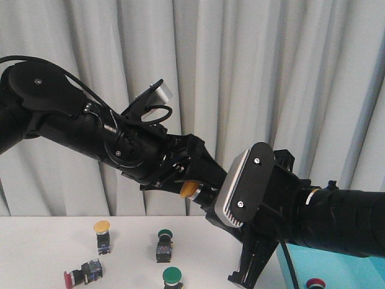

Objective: Pick red and yellow buttons and place in box
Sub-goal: 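Grasp the yellow button with the right gripper, release with left gripper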

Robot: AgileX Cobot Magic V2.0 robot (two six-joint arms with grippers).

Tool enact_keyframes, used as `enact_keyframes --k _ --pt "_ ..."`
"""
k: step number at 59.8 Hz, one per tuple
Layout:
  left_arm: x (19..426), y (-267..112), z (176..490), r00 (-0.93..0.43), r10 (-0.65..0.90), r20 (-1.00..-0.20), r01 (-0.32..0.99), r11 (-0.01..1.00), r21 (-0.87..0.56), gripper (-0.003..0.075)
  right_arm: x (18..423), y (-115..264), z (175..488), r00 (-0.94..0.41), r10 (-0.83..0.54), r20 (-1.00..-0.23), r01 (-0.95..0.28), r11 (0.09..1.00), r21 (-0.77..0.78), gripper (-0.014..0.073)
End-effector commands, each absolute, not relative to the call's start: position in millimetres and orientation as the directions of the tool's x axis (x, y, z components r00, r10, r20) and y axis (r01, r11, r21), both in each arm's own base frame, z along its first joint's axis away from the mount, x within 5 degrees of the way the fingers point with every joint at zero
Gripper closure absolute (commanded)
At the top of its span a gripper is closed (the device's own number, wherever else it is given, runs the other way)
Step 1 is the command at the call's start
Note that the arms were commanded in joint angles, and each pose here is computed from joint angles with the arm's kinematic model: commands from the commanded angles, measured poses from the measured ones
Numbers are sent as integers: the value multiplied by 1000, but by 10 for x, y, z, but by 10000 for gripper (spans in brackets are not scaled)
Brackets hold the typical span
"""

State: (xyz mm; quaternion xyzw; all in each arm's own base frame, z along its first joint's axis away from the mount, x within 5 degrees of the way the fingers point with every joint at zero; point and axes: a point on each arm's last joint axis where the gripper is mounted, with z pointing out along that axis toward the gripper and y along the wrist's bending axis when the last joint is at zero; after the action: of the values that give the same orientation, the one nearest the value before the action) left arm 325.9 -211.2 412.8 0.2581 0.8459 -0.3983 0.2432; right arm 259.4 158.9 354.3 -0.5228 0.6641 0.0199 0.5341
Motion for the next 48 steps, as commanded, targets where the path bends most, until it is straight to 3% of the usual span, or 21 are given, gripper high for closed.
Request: enact_keyframes --k 1,9,20,37,48 --pt "3088 -2097 4498 -679 168 -715 698 449 -558 143 2577 1536 3785 163 -635 -755 -646 510 -568 516" --pt "3070 -2119 4538 -656 158 -738 725 402 -559 143 2577 1536 3784 163 -635 -755 -647 509 -568 516" --pt "3154 -2074 4564 -577 133 -806 767 430 -477 143 2584 1533 3794 141 -612 -778 -643 541 -542 516" --pt "3469 -1685 4622 -498 2 -867 708 579 -405 143 2662 1386 3811 32 -531 -847 -612 660 -437 516" --pt "3598 -1251 4477 -526 125 -841 649 699 -302 150 2751 1099 3861 -37 -485 -874 -532 750 -394 516"
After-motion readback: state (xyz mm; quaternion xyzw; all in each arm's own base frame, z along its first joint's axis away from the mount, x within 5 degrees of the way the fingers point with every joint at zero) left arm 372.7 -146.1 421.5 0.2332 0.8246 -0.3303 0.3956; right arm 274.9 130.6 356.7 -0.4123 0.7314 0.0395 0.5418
